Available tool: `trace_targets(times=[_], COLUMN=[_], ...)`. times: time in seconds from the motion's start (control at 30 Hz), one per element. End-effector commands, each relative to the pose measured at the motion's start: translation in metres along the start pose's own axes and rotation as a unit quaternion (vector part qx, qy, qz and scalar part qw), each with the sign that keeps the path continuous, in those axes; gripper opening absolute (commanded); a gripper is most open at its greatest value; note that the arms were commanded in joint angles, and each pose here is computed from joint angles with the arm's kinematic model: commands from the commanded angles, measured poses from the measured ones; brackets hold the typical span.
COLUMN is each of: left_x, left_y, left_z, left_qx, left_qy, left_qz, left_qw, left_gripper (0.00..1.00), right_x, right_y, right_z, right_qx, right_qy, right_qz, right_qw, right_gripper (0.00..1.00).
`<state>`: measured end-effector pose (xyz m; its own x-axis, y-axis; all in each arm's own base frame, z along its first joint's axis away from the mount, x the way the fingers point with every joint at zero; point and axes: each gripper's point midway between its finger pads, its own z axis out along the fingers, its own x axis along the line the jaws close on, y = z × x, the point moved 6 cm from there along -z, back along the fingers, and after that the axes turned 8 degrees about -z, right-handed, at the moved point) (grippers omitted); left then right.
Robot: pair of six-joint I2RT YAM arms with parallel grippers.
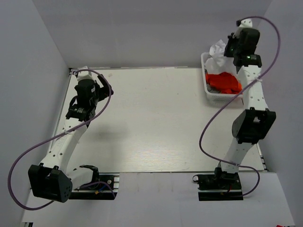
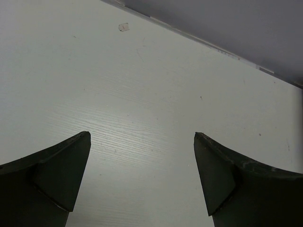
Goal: Fold and stack the t-shirts
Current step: Grab crumpled tshirt from bin with the right arm, then move the tshirt to the center of the board
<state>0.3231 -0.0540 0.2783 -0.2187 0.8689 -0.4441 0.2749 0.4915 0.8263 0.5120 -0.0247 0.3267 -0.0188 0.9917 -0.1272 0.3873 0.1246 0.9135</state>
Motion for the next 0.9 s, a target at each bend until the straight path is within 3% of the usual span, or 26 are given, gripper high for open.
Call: trace_targets(times=[0.0, 0.1, 0.23, 0.27, 0.3, 0.37, 0.43, 0.6, 0.7, 0.77, 0.87], left_x=[-0.006, -0.006, -0.006, -0.007, -0.007, -0.009, -0.007, -0.006, -0.003, 0.003, 0.014], left_y=[0.016, 0.017, 0.019, 0.021, 0.022, 0.024, 0.021, 0.024, 0.025, 0.021, 0.013], left_z=[-0.013, -0.020, -0.026, -0.028, -0.030, -0.034, -0.036, -0.046, -0.054, -0.056, -0.057], left_qx=[-0.023, -0.024, -0.017, -0.021, -0.020, -0.012, -0.002, -0.003, -0.005, -0.004, -0.002], left_qy=[-0.019, -0.020, -0.015, -0.018, -0.017, -0.017, -0.010, -0.004, 0.006, 0.022, 0.057], left_qz=[-0.008, -0.020, -0.029, -0.030, -0.030, -0.034, -0.036, -0.053, -0.067, -0.070, -0.093], left_qw=[1.000, 0.999, 0.999, 0.999, 0.999, 0.999, 0.999, 0.999, 0.998, 0.997, 0.994], left_gripper=[1.00, 1.00, 1.00, 1.00, 1.00, 1.00, 1.00, 1.00, 1.00, 1.00, 1.00], right_x=[0.020, 0.043, 0.079, 0.083, 0.102, 0.112, 0.127, 0.157, 0.175, 0.185, 0.196], right_y=[0.104, 0.140, 0.171, 0.175, 0.177, 0.189, 0.193, 0.202, 0.190, 0.165, 0.096], right_z=[-0.079, -0.134, -0.209, -0.218, -0.235, -0.262, -0.283, -0.303, -0.292, -0.264, -0.194], right_qx=[-0.198, -0.267, -0.360, -0.369, -0.380, -0.393, -0.411, -0.412, -0.384, -0.341, -0.246], right_qy=[0.097, 0.196, 0.340, 0.355, 0.409, 0.457, 0.512, 0.590, 0.615, 0.619, 0.576], right_qz=[-0.007, -0.036, -0.061, -0.062, -0.084, -0.070, -0.088, -0.073, -0.062, -0.042, 0.004], right_qw=[0.975, 0.943, 0.867, 0.857, 0.825, 0.795, 0.749, 0.691, 0.686, 0.707, 0.780], right_gripper=[0.00, 0.00, 0.00, 0.00, 0.00, 0.00, 0.00, 0.00, 0.00, 0.00, 0.00])
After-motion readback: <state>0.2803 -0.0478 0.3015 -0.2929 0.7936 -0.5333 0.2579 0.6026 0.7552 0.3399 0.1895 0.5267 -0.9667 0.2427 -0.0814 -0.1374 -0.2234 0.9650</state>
